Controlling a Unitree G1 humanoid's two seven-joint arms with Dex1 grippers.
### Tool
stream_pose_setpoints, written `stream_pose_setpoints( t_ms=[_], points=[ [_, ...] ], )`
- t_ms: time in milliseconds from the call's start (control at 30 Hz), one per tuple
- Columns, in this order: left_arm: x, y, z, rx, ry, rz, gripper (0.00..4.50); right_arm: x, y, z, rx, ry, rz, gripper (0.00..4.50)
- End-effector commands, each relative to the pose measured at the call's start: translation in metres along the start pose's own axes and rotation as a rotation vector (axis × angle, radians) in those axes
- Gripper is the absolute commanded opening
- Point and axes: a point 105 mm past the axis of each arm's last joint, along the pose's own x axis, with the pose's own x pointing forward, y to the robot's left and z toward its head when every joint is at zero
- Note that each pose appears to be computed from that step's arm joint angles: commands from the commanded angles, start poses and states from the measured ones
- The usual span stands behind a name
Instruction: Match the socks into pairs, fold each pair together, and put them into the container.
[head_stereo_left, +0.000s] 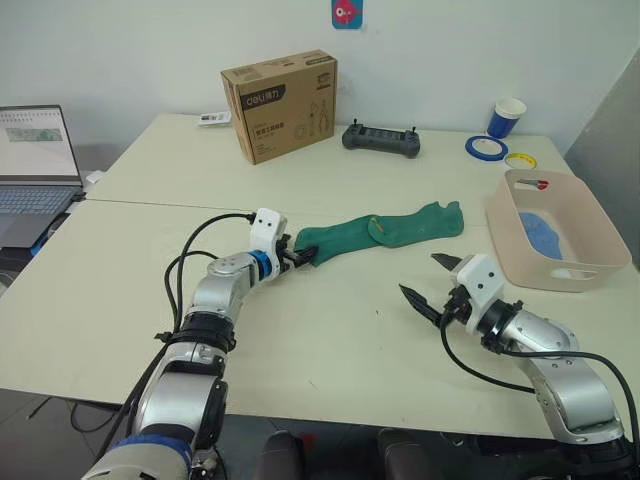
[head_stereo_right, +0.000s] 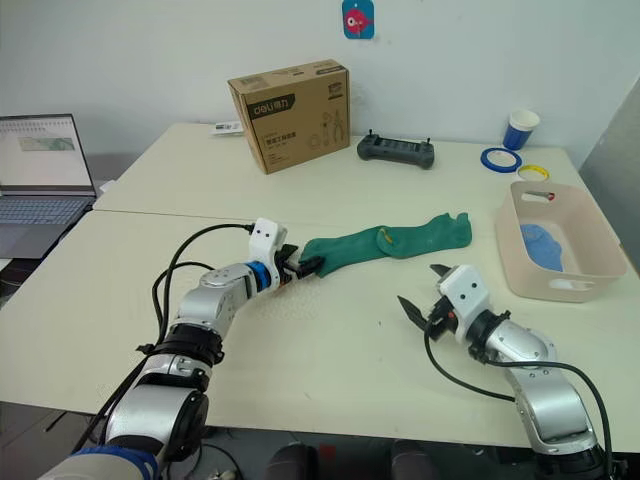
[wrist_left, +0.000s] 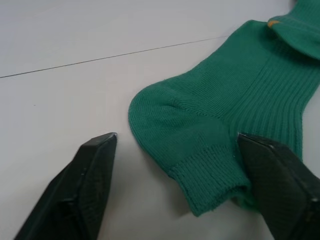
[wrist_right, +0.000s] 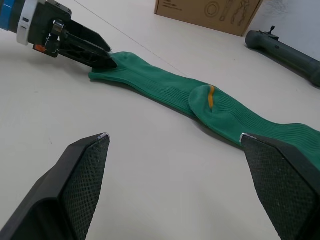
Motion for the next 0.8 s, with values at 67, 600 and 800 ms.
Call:
stream_pose_setpoints(
  t_ms=[67, 600, 800],
  points=[
    [0.001, -0.015, 0.007, 0.031, -0.022, -0.073, 2.32, 0.001, -0.001, 0.013, -0.036, -0.040, -0.010, 4.50],
    [-0.070, -0.056, -0.007, -0.216, 0.057, -0.228, 0.04, 0.013, 0.000, 0.010, -0.026, -0.039, 0.075, 4.50],
    [-0.110, -0.107, -0.023, -0.256, 0.160, -0.343, 0.04, 0.020, 0.002, 0.008, -0.028, -0.042, 0.158, 4.50]
  ],
)
